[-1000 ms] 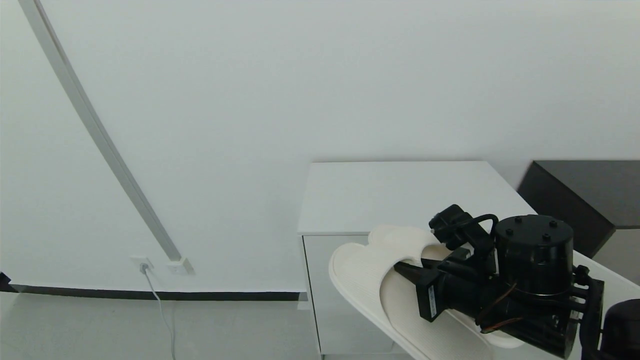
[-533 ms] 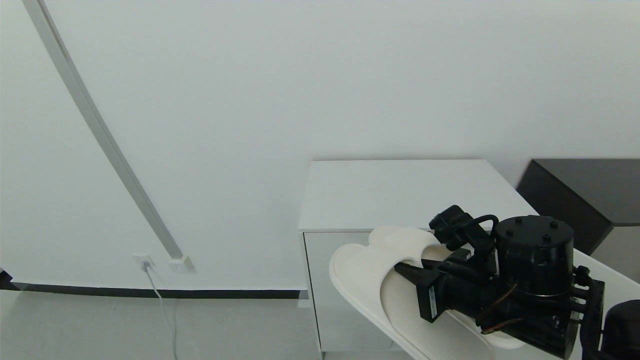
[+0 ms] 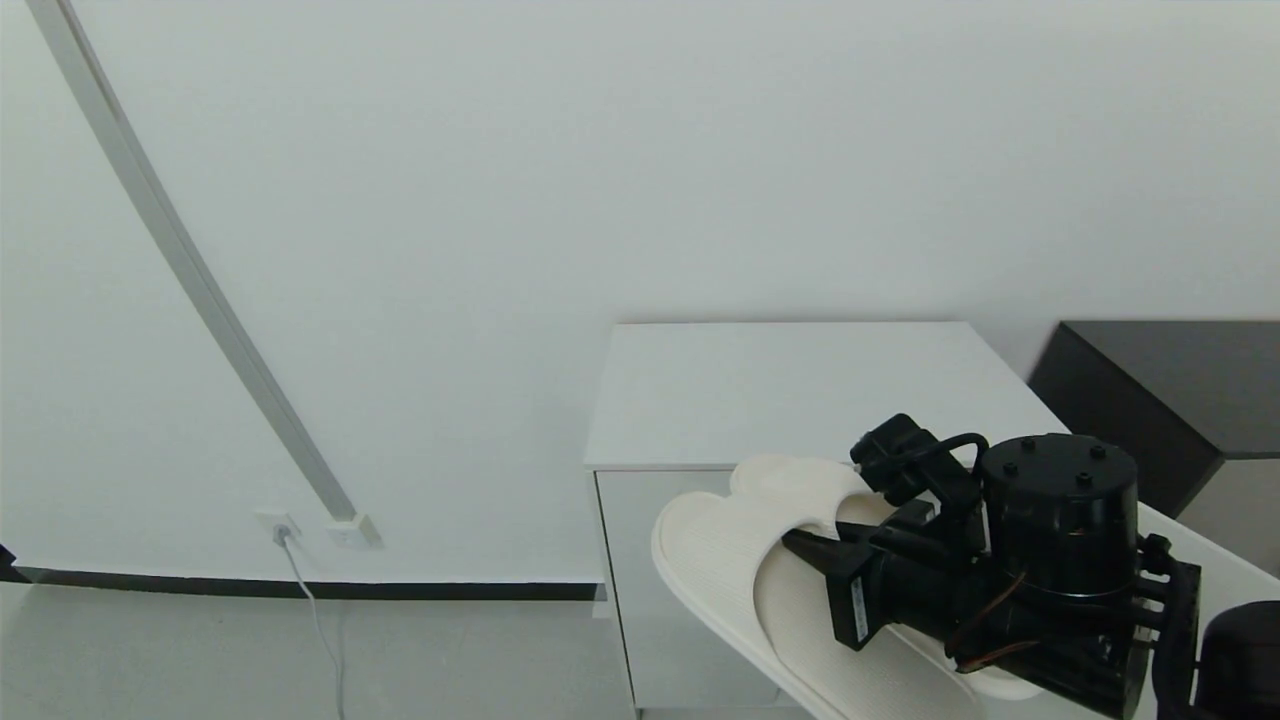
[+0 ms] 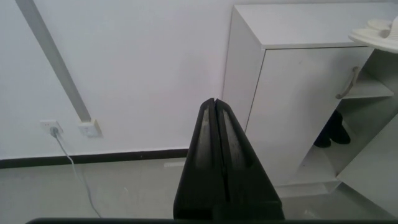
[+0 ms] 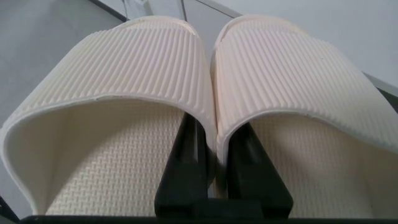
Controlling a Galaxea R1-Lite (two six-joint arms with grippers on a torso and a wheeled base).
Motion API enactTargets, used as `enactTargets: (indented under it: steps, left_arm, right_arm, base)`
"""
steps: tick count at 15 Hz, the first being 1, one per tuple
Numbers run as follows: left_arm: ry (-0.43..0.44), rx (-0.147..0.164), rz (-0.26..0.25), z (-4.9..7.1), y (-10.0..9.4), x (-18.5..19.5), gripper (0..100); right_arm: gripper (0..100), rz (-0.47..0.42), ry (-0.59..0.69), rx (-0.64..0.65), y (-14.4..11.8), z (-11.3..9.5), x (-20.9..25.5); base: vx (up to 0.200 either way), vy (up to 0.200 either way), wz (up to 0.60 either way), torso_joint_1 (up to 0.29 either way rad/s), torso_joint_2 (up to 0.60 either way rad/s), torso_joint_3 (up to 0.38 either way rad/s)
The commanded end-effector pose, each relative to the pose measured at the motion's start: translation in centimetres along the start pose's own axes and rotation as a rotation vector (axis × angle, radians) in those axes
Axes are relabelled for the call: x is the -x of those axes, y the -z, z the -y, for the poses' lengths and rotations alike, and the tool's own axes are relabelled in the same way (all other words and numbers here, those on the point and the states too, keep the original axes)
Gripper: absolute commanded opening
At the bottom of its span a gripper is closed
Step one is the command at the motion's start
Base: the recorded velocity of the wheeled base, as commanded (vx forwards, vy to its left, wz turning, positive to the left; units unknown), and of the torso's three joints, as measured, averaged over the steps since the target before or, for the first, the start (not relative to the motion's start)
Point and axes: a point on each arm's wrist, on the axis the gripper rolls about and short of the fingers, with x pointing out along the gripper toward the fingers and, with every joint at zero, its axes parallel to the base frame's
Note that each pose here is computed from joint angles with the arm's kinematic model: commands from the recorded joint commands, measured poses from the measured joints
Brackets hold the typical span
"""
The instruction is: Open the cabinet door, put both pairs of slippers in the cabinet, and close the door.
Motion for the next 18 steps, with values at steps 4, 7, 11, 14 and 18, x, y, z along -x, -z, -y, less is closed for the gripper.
enactTargets:
  steps: [4,7,11,14,18]
  left_arm:
    - [0.000,0.000,0.000,0.00,0.00,0.00,0]
    - [0.000,0.000,0.000,0.00,0.00,0.00,0]
    - [0.000,0.000,0.000,0.00,0.00,0.00,0]
    - [0.000,0.000,0.000,0.00,0.00,0.00,0]
    - [0.000,0.001,0.000,0.00,0.00,0.00,0]
  right_arm:
    - [0,-0.008,0.001,0.001,0.18,0.02,-0.06]
    - [0,-0.008,0.002,-0.001,0.21,0.07,-0.05]
    - [0,-0.008,0.004,0.004,0.23,0.11,-0.04]
    - [0,0.003,0.005,0.005,0.27,0.16,-0.02]
    - [0,0.003,0.005,0.009,0.47,0.16,-0.26]
  base:
    - [0.000,-0.200,0.00,0.006,0.00,0.002]
    - [0.000,-0.200,0.00,0.006,0.00,0.002]
    - [0.000,-0.200,0.00,0.004,0.00,0.004]
    - [0.000,-0.200,0.00,0.004,0.00,-0.001]
    - [0.000,-0.050,0.00,-0.001,0.00,-0.001]
